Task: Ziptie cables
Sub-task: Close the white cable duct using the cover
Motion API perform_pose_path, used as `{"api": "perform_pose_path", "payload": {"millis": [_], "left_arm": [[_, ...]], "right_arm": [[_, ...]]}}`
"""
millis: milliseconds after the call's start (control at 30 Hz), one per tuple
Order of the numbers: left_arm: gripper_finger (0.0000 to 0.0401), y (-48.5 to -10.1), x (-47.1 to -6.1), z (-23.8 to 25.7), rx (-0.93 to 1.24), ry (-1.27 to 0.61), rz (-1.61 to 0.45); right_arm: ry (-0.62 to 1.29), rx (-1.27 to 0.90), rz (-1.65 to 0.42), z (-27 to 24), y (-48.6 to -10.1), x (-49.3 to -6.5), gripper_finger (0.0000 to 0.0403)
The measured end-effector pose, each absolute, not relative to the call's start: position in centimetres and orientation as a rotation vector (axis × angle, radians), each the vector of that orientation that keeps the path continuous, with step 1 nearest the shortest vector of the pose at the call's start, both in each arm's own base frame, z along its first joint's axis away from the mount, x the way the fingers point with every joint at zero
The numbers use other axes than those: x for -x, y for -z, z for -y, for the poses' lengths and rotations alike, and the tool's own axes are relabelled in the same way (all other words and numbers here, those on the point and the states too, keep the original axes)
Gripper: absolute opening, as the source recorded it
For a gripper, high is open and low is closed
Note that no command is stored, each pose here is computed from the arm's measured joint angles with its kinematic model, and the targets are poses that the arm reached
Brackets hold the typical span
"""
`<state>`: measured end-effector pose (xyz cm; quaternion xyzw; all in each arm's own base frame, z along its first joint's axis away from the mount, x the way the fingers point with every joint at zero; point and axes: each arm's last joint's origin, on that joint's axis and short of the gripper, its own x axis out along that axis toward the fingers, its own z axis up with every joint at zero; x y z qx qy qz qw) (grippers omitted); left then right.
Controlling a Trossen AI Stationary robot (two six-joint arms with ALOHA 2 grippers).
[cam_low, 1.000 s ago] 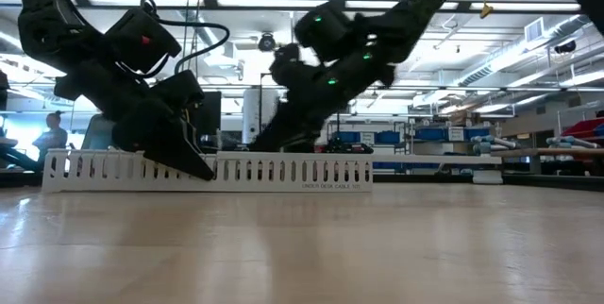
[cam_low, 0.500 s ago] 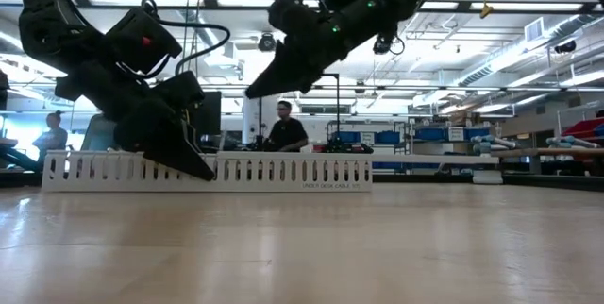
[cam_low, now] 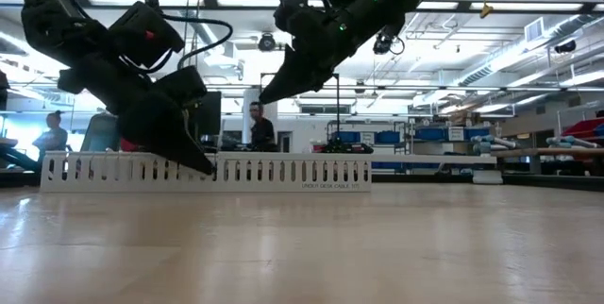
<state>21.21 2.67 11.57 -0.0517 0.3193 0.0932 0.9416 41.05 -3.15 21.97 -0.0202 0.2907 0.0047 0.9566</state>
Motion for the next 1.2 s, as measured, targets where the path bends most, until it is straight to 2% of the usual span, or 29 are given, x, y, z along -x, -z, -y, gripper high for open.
{"api": "perform_pose_path", "payload": {"millis": [367, 600, 967, 1067, 1200], "left_arm": [[0.0258, -12.4, -19.2, -2.4, 0.199, -0.226, -0.766], [0.0253, -13.0, -18.5, -1.7, 0.221, -0.208, -0.719], [0.0251, -10.8, -17.1, -1.4, 0.279, -0.230, -0.745], [0.0235, -10.8, -17.1, -1.4, 0.260, -0.250, -0.727], [0.0196, -10.9, -17.2, -1.5, 0.233, -0.257, -0.712]], "right_arm": [[-0.011, 0.034, -0.626, 3.2, -21.7, -40.8, 0.0000], [0.016, -0.011, -0.687, 3.7, -19.8, -39.9, 0.0000], [0.010, -0.065, -0.637, 3.7, -18.0, -39.1, 0.0000], [0.005, -0.064, -0.633, 3.8, -18.1, -39.2, 0.0000], [0.016, -0.068, -0.636, 4.5, -17.7, -39.2, 0.0000]]}}
